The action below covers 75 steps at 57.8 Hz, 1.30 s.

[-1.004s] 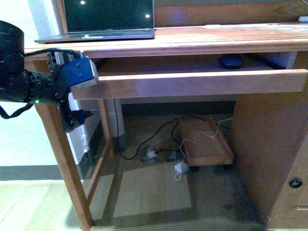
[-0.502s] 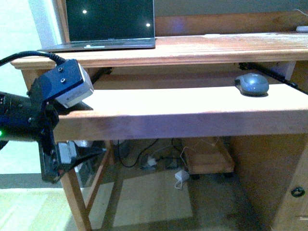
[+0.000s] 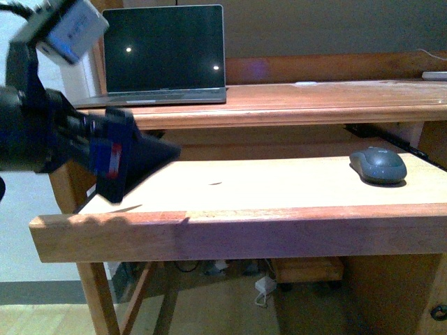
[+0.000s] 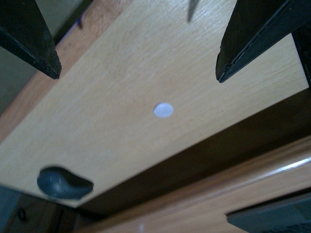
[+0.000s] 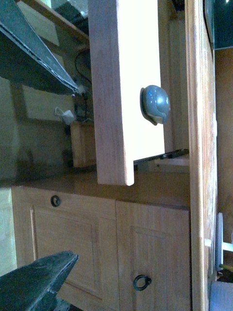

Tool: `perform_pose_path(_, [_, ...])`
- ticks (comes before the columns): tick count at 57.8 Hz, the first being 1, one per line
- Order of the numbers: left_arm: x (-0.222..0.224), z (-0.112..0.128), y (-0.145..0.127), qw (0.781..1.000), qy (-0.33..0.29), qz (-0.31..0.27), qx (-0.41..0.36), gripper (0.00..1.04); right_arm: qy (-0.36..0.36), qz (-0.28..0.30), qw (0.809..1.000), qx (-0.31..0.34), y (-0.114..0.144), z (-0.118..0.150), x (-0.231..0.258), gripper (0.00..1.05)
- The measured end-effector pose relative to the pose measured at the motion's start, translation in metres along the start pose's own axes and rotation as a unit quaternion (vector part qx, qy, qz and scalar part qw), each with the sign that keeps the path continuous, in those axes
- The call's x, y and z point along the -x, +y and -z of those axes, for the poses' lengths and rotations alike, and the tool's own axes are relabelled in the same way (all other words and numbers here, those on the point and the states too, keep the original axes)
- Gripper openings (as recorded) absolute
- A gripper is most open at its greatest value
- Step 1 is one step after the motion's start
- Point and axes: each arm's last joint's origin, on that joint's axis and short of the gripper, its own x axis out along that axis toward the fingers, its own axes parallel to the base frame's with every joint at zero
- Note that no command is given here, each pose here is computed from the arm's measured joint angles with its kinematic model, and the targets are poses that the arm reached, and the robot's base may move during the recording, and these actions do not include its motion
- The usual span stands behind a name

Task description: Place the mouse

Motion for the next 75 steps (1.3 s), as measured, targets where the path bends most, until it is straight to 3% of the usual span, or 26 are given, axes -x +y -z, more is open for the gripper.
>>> perform_pose_path(10, [0.023, -0.030, -0.008, 0.989, -0.041, -0.078, 0.117, 0.97, 0.000, 0.000, 1.000, 0.000, 0.000, 0.000, 0.000, 0.97])
perform_pose_path(17, [0.052, -0.037, -0.020, 0.972, -0.056, -0.160, 0.163, 0.97, 0.000, 0.000, 1.000, 0.000, 0.000, 0.000, 0.000, 0.97])
perform_pose_path(26, [0.095, -0.024, -0.052, 0.947, -0.045, -0.249, 0.195, 0.97, 0.000, 0.000, 1.000, 0.000, 0.000, 0.000, 0.000, 0.97])
perform_pose_path(46, [0.188, 0.010, -0.120, 0.900, -0.081, -0.346, 0.252, 0.97, 0.000, 0.000, 1.000, 0.000, 0.000, 0.000, 0.000, 0.97])
perform_pose_path(49, [0.195, 0.026, -0.121, 0.907, -0.131, -0.355, 0.186, 0.83, 0.000, 0.000, 1.000, 0.000, 0.000, 0.000, 0.000, 0.97])
perform_pose_path(53, [0.198, 0.052, -0.117, 0.917, -0.129, -0.357, 0.121, 0.66, 0.000, 0.000, 1.000, 0.000, 0.000, 0.000, 0.000, 0.97])
perform_pose_path(67, [0.194, 0.104, -0.110, 0.914, -0.102, -0.382, 0.087, 0.24, 0.000, 0.000, 1.000, 0.000, 0.000, 0.000, 0.000, 0.97])
perform_pose_path(75, [0.191, 0.113, -0.110, 0.915, -0.097, -0.383, 0.086, 0.03, 0.000, 0.000, 1.000, 0.000, 0.000, 0.000, 0.000, 0.97])
